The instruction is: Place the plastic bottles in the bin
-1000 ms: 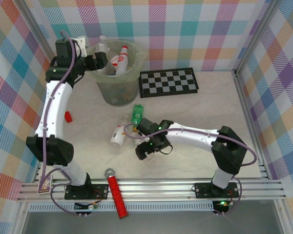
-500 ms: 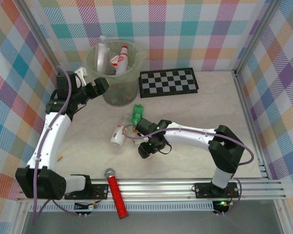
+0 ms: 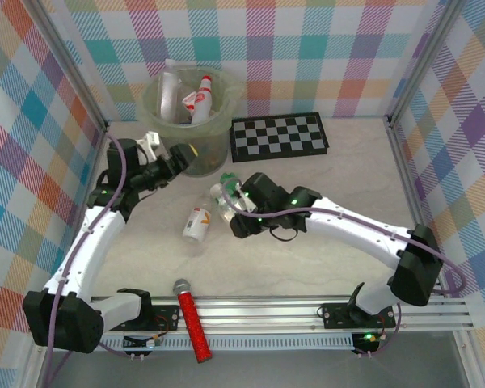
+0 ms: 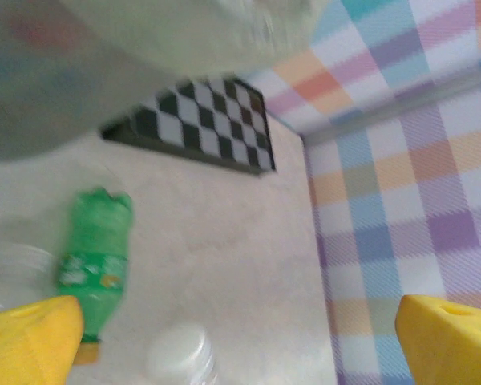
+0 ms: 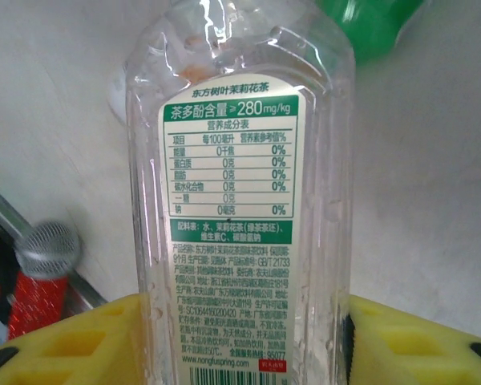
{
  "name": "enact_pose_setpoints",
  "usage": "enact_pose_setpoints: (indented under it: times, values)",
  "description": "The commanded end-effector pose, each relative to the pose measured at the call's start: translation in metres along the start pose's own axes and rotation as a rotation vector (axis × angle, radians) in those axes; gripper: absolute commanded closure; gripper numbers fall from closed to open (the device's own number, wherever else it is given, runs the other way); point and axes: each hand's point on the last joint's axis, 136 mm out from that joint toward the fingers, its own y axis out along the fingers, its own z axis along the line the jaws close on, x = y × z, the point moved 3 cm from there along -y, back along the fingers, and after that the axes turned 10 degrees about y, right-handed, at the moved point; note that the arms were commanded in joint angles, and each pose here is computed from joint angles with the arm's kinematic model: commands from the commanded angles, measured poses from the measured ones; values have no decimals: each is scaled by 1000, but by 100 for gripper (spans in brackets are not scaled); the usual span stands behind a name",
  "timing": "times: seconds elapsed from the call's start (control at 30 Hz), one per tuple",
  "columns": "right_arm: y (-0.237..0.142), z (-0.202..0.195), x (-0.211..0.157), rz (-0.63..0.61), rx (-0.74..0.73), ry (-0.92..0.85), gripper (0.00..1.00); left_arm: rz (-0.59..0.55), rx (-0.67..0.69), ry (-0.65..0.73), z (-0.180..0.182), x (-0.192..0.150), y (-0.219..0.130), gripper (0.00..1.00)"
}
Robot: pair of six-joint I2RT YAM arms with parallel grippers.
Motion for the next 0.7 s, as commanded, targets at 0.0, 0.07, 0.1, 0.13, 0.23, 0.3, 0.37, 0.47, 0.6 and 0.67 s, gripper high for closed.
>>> enact_pose_setpoints:
  times: [0.0, 0.07, 0.1, 0.13, 0.23, 0.3, 0.37, 0.47, 0.6, 0.67]
  values:
    - [-20, 16, 38, -201, 85, 6, 46, 10, -166, -7, -40, -6, 11, 0]
    - [-25, 22, 45, -236, 114, -11, 46, 19, -161, -8, -41, -12, 20, 1]
    - [-27, 25, 47, -241, 123, -18, 46, 20, -158, -13, -40, -13, 25, 4]
    - [-27, 27, 49, -241, 129, -24, 46, 19, -162, -17, -41, -14, 28, 6]
    - [-25, 30, 50, -234, 141, -28, 46, 23, -180, -43, -40, -17, 41, 16]
    - [-23, 30, 52, -237, 137, -26, 46, 33, -187, -54, -40, -19, 47, 22]
    - [-22, 29, 54, -242, 135, -21, 47, 39, -175, -55, -39, -21, 49, 28]
    - [-22, 33, 58, -257, 154, -20, 47, 45, -143, -46, -34, -23, 49, 30]
    - [-20, 34, 61, -256, 160, -20, 47, 45, -133, -48, -31, -23, 51, 42]
    - [-18, 33, 62, -253, 155, -16, 47, 39, -131, -45, -32, -22, 52, 48]
